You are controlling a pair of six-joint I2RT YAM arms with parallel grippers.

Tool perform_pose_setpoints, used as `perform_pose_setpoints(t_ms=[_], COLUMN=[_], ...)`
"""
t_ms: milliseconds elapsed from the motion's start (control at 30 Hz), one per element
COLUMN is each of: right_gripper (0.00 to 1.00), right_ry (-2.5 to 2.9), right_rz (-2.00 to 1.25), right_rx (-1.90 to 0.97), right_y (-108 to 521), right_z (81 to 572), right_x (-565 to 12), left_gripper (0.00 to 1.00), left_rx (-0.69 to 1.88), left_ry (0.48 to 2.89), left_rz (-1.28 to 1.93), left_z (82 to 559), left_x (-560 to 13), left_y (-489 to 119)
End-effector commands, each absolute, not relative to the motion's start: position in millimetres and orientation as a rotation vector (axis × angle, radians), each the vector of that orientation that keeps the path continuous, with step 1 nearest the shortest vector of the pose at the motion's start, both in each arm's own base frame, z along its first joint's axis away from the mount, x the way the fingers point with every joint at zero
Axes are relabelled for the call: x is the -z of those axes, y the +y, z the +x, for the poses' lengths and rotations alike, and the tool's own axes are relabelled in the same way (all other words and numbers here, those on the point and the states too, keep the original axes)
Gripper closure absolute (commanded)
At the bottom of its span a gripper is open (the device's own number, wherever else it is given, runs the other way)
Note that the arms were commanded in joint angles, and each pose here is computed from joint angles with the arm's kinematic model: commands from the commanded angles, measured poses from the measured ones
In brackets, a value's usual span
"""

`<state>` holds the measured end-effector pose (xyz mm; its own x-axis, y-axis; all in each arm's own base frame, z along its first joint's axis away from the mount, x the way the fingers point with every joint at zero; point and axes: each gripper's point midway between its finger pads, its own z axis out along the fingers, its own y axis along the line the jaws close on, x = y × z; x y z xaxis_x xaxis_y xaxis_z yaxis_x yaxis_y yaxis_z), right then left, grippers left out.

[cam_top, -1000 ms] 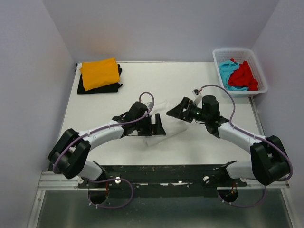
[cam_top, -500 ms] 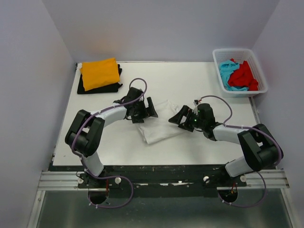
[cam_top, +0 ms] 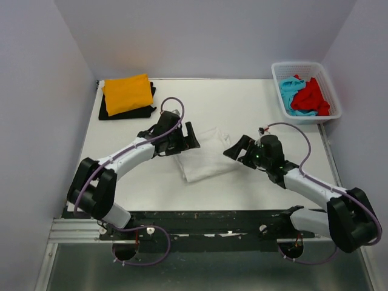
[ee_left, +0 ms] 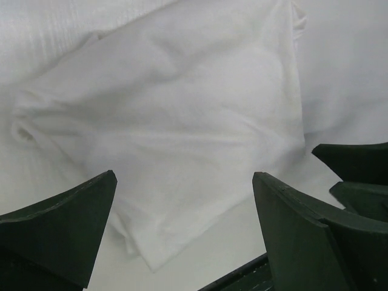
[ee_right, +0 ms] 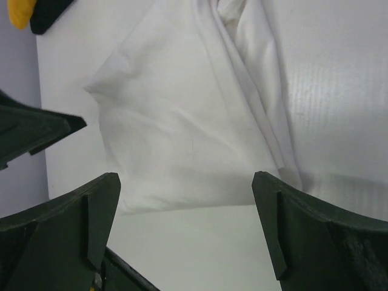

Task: Fold and stack the t-shirts
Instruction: Fold the long partially folded tshirt into a neat square, then put the neatly folded tshirt into the corner of the board with the left arm

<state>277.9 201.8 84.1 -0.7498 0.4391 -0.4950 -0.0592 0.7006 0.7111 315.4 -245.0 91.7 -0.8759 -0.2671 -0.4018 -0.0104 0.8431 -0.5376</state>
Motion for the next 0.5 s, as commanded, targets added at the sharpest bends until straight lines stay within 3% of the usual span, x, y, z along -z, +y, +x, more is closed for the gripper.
perform_pose_setpoints(t_ms=[0,300,467], right_gripper=[0.0,0.0,0.0], right_ry=[2.229,2.048,2.047], right_rz=[0.423,0.585,0.594], right_rx=[-0.626,-0.528,-0.509], right_y=[150.7,114.0,111.0], right_z=[283.4,280.4,280.7], right_x=[-91.5,-117.6,-116.5], left_gripper=[0.01,0.02,0.18], left_rx=[0.504,0.567,0.624], left_ry=[2.555,2.678,2.732], left_rz=[-0.435,-0.557,-0.538], left_z=[299.4,288.5,280.3], left_x=[-80.6,-39.3,-27.1], left_y=[-193.8,-209.3,-235.2])
